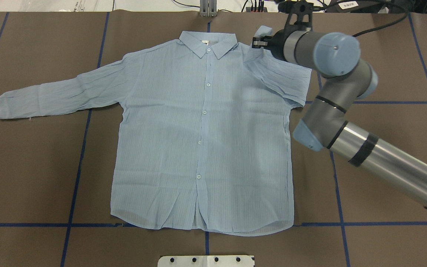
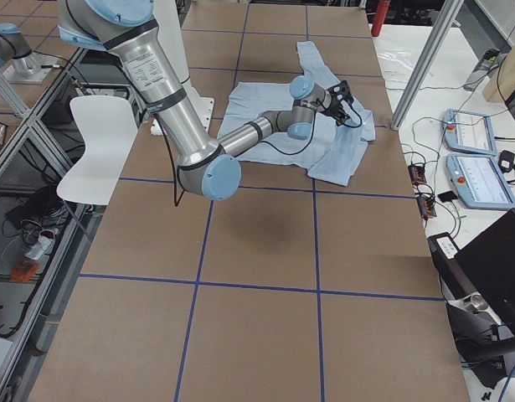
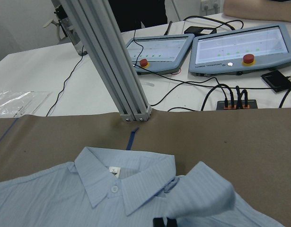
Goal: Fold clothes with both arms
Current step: 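Carry the held sleeve across the shirt body toward the collar with the right gripper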
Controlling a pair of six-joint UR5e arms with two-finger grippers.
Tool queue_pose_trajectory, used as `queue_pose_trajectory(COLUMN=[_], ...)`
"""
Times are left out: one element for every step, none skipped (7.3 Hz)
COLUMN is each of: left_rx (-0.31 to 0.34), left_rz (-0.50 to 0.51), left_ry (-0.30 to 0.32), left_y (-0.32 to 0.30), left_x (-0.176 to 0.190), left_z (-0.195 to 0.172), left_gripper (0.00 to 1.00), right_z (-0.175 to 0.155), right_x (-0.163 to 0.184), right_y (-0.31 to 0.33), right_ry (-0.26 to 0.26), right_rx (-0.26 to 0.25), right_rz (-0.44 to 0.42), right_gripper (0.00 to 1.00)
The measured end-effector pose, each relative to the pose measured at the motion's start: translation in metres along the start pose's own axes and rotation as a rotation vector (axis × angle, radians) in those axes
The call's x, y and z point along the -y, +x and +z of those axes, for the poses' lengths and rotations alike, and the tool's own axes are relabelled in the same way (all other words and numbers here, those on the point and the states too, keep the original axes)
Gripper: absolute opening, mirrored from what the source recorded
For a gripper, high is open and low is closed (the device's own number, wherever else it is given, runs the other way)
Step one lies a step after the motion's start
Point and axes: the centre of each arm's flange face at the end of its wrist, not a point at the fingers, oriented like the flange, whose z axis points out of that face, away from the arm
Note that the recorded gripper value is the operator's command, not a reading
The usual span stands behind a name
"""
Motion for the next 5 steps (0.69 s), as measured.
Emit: queue_pose_trajectory(left_rx=[0.0, 0.0, 0.0, 0.0, 0.0], left_rz=[-0.001, -0.002, -0.003, -0.004, -0.006], left_ry=[0.0, -0.001, -0.002, -0.003, -0.004], left_y=[0.0, -0.001, -0.001, -0.002, -0.002], left_x=[0.0, -0.001, -0.001, -0.002, -0.003], left_z=[0.0, 0.0, 0.0, 0.001, 0.001], left_gripper=[1.0, 1.0, 1.0, 1.0, 1.0], right_z=[0.02, 0.032, 0.037, 0.041, 0.044], right_x=[-0.022, -0.045, -0.065, -0.082, -0.095], right_y=[-0.049, -0.093, -0.131, -0.165, -0.191], right_ry=[0.023, 0.042, 0.049, 0.049, 0.044], right_rx=[-0.005, -0.003, 0.009, 0.022, 0.031], right_rz=[-0.001, -0.007, -0.013, -0.017, -0.021], right_gripper=[0.0, 0.0, 0.0, 0.0, 0.99])
